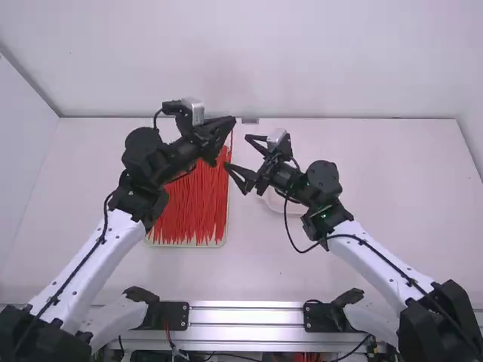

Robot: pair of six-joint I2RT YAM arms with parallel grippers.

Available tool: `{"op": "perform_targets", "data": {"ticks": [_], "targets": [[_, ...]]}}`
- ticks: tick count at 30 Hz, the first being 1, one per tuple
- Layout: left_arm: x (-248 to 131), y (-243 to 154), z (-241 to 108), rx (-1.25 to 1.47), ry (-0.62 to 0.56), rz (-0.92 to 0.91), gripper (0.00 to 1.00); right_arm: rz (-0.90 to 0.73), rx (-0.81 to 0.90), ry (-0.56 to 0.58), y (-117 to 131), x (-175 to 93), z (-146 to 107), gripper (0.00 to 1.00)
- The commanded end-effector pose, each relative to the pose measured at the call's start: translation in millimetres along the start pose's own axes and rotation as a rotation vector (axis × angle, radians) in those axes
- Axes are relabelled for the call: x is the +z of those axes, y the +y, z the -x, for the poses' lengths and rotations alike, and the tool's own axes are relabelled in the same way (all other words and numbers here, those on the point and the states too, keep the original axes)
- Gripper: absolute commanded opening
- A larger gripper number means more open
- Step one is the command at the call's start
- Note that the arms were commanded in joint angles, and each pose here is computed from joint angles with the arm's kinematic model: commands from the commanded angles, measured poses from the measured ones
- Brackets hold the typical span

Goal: Fasten the cable tie

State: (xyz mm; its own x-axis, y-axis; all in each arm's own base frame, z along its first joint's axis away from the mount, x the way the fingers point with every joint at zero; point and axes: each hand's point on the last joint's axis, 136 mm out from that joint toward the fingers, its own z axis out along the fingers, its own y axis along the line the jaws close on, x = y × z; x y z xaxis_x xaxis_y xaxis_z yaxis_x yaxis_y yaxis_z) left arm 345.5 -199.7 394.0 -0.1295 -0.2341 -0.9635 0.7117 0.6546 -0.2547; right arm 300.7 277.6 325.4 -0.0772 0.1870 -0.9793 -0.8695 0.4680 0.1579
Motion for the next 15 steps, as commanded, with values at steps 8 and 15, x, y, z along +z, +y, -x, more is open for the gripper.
{"op": "perform_targets", "data": {"ticks": [8,15], "targets": [[2.4,-14.7,2.0,-0.036,-0.014,-0.059,0.02,-0.021,-0.011,-0.034,-1.7,-0.2,13.1,0.67],[3.5,-18.1,0.4,-0.037,-0.01,-0.071,0.02,-0.022,-0.01,-0.032,-1.8,-0.2,12.6,0.36]]}}
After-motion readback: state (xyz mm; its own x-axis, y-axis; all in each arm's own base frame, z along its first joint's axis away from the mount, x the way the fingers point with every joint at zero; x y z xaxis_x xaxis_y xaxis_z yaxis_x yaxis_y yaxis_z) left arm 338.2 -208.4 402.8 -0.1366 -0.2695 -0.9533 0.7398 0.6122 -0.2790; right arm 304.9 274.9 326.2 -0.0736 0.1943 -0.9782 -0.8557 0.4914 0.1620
